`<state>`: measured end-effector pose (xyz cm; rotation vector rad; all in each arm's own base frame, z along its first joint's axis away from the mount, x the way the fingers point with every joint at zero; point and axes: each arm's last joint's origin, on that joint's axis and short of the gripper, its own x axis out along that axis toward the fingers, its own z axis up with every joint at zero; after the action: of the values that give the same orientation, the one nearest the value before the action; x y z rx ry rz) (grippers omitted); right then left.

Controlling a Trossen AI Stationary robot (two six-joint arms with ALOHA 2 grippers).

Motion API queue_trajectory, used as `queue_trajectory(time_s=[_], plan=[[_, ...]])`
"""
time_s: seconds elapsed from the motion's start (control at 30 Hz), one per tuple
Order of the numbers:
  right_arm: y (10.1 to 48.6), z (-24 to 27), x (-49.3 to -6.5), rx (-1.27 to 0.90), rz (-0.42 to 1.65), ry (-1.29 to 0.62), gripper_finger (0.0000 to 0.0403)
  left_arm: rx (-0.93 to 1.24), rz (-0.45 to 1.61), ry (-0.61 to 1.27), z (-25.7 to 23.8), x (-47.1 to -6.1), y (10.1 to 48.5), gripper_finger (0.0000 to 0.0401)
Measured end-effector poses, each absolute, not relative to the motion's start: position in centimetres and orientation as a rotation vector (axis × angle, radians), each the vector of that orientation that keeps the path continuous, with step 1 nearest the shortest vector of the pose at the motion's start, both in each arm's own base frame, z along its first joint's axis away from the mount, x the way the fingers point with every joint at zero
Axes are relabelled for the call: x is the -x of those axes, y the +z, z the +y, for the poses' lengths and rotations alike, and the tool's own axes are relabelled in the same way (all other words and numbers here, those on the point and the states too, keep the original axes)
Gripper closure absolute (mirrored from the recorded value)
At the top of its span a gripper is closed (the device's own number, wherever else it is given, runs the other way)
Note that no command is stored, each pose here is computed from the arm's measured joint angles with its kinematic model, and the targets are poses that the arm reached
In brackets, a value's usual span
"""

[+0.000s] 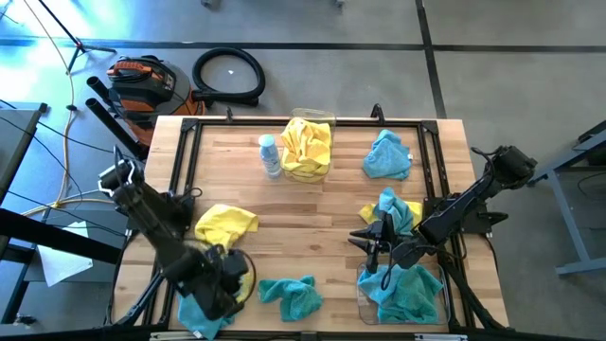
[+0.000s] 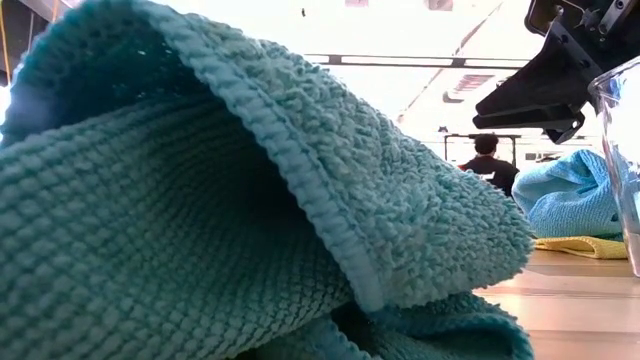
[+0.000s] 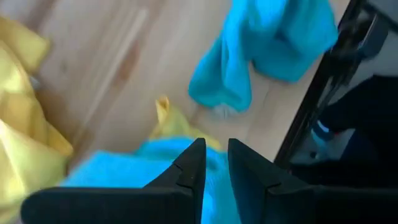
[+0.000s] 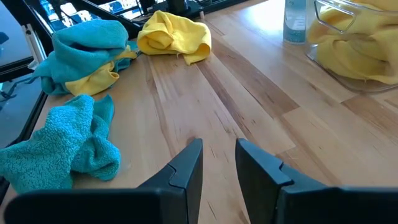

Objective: Sort microfiber towel by color & place in baskets
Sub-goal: Put the blue towel into the bottom transparent bin

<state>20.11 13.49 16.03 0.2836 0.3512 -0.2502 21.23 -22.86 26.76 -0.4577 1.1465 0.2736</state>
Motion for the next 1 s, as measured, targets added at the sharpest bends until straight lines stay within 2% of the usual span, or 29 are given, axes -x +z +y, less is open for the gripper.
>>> queue_trajectory(time_s=[0.43, 0.87, 1.0], plan=[[16.1, 13.5, -20.2, -0.292, 0.343, -0.248, 0.0313, 0.396, 1.404, 0.344, -25.2, -19.4, 21.6, 0.0348], [16.2, 13.6, -20.2, -0.299, 0.336, -0.245, 0.0313, 0.303, 1.431, 0.361, -25.7, -19.8, 19.6, 0.0349], [16.2, 13.6, -20.2, -0.299, 0.336, -0.245, 0.0313, 0.296, 1.46, 0.343, -25.6, -20.0, 19.5, 0.0377]])
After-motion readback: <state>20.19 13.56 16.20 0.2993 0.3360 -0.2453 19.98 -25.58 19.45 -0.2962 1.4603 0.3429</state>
